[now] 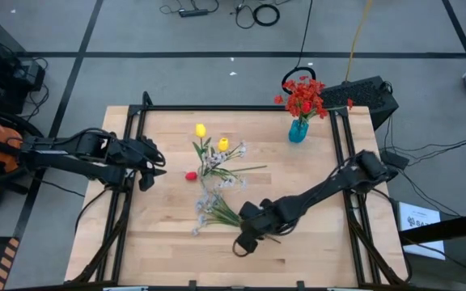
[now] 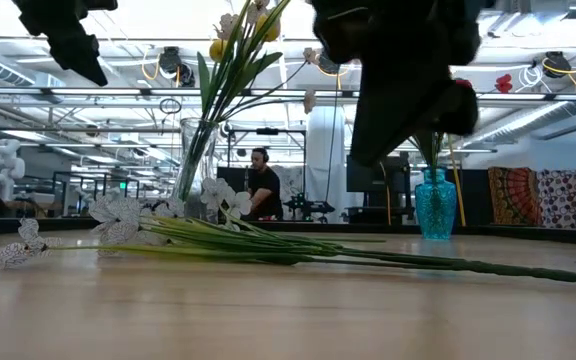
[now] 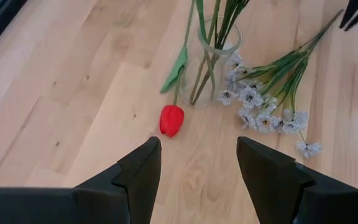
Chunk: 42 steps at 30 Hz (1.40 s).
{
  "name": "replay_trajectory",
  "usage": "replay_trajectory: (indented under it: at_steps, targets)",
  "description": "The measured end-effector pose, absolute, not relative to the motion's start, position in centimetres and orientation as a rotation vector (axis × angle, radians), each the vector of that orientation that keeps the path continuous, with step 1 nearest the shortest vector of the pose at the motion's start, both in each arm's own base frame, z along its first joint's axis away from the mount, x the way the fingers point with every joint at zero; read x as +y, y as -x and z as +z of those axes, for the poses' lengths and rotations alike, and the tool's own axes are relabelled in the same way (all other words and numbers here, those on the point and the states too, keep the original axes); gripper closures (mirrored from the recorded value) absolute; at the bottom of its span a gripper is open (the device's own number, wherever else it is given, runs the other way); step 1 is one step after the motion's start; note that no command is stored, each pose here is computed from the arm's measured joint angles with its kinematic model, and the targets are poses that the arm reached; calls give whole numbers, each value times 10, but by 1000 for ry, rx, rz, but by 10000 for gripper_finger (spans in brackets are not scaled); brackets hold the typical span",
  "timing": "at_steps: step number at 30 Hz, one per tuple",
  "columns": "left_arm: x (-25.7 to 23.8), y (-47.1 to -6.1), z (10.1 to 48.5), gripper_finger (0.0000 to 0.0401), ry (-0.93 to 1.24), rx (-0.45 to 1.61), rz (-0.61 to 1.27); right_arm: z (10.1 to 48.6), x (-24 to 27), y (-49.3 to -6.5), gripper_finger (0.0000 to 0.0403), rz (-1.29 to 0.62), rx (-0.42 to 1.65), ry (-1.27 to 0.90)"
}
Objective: Sort flowers into vase by color
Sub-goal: Put the white flowers into the transparent flower vase
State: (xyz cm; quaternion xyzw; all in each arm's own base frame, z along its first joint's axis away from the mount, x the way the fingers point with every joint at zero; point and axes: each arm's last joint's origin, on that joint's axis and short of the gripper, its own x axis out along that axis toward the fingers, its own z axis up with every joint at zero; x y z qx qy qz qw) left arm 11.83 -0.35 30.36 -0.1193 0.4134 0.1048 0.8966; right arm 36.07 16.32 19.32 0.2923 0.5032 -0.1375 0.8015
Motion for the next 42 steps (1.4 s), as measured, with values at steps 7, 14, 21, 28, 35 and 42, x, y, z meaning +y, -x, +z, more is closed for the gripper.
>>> replay_trajectory:
  at_steps: [7, 14, 21, 28, 35, 42]
  targets:
    - [-4, -118, 303, 187, 246, 859, 216, 190, 176, -391, 396, -385, 1200, -492]
    - [-4, -118, 303, 187, 246, 861, 216, 184, 180, -403, 333, -384, 1207, -491]
    - [-4, -118, 303, 187, 262, 862, 201, 176, 179, -403, 253, -381, 1242, -439]
    - [-6, -118, 303, 187, 338, 871, 164, 144, 176, -407, 192, -397, 1320, -359]
    - [-11, -119, 304, 187, 383, 871, 132, 129, 175, -408, 190, -438, 1362, -356]
    - [-28, -129, 298, 187, 400, 792, 18, 125, 184, -404, 310, -455, 1378, -407]
